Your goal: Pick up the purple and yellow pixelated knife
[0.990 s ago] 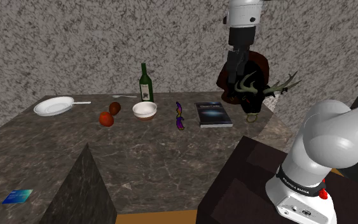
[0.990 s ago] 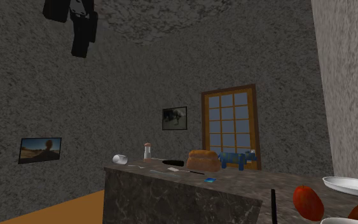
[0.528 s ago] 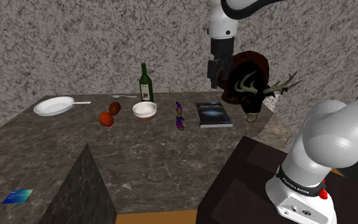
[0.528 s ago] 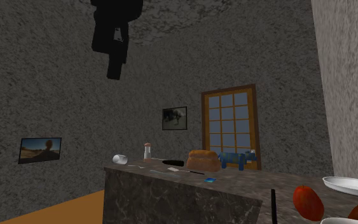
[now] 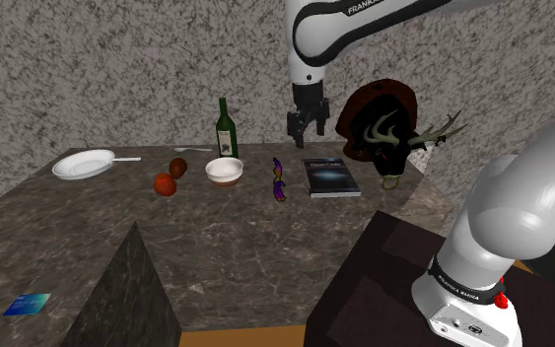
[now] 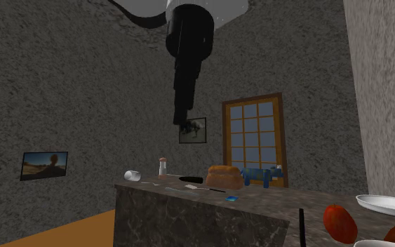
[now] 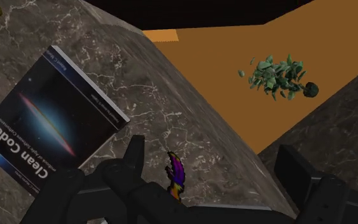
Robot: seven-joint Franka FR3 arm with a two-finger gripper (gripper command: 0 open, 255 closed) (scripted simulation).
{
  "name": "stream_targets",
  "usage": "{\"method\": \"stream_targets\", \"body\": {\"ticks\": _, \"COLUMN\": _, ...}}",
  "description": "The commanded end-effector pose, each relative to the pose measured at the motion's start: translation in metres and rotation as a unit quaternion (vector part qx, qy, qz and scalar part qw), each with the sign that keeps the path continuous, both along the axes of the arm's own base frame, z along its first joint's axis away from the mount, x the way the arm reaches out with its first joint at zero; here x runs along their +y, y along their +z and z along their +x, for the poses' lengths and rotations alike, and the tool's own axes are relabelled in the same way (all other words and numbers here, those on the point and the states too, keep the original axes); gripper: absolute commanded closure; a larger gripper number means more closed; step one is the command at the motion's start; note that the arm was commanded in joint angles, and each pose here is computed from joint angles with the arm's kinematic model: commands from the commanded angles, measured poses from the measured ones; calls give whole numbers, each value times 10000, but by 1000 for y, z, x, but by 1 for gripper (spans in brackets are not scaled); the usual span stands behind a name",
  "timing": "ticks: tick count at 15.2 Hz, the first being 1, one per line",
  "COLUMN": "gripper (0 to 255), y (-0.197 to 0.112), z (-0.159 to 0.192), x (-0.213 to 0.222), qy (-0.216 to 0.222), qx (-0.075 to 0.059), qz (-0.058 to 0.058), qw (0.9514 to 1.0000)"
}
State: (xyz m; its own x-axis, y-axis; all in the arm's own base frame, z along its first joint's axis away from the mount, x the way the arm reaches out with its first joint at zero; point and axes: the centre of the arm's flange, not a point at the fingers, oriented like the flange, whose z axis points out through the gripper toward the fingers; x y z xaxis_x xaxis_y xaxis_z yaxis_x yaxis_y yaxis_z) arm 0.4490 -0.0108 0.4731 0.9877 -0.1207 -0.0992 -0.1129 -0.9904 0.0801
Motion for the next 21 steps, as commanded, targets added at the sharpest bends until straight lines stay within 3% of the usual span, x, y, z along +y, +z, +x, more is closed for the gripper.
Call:
{"method": "stream_targets", "body": {"ticks": 1, "gripper": 0, "y": -17, "z": 22, "x": -2, "qy": -124, "qx": 15, "qz": -59, "qw": 9999}}
{"method": "stream_targets", "body": {"ticks": 14, "gripper": 0, "y": -116, "z": 163, "x": -34, "qy": -918, "qx": 147, "qz": -447, "qw": 9947}}
{"method": "stream_targets", "body": {"ticks": 21, "gripper": 0, "y": -149, "z": 165, "x": -35, "qy": -930, "qx": 149, "qz": -453, "qw": 9945}}
